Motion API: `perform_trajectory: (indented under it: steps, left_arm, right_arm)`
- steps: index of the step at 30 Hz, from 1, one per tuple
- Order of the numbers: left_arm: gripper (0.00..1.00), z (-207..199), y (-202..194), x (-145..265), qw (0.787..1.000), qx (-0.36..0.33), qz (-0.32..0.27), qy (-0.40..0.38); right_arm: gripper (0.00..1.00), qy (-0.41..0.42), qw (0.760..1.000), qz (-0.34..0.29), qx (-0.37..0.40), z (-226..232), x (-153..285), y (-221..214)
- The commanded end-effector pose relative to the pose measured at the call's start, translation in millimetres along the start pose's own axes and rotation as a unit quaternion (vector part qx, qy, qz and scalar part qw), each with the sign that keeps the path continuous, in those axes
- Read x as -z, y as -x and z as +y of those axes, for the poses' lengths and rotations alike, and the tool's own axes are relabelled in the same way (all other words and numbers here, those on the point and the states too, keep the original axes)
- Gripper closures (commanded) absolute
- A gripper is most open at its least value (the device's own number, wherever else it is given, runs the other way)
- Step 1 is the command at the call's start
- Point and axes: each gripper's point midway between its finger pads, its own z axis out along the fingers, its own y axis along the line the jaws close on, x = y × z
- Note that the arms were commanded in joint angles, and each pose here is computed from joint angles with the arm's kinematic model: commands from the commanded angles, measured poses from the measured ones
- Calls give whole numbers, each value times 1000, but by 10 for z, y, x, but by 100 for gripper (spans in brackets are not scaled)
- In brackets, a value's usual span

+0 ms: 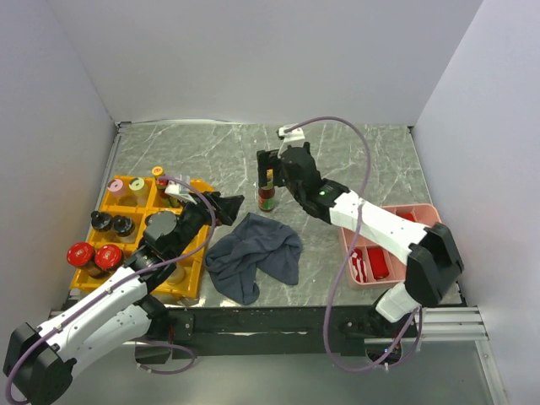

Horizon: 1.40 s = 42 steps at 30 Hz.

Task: Organize the condiment bottles
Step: Move the bottle to the center of the board, then pick up the bottle from the center of the board.

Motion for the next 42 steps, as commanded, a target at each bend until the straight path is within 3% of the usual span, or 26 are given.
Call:
perform_trajectory:
  steps: [1,6,14,18,27,36,42]
  left_arm:
    - [1,-5,100,-7,1000,-5,-20,5]
    - [1,89,49,-51,999,-10,-15,27]
    - [1,249,-123,-267,997,-19,23,72]
    - [1,386,-312,-449,989,-53,81,111]
    - [1,152,-305,-924,985,-91,119,84]
    - [16,70,-501,-1395,973,-133,161,95]
    - [31,78,-625,-1541,964,-162,175,113]
  right_arm:
    - [0,-38,998,-1,-40,-173,315,119]
    - [0,-71,996,2,-53,-452,662,-59]
    - [0,-144,979,-5,-146,-773,890,-289]
    - [0,-173,970,-21,-167,-906,940,-360]
    - [2,-123,965,-88,-216,-921,981,-549]
    - [2,-128,965,-87,-210,-951,1028,-521]
    - [2,-125,966,-88,-207,-952,1043,-509]
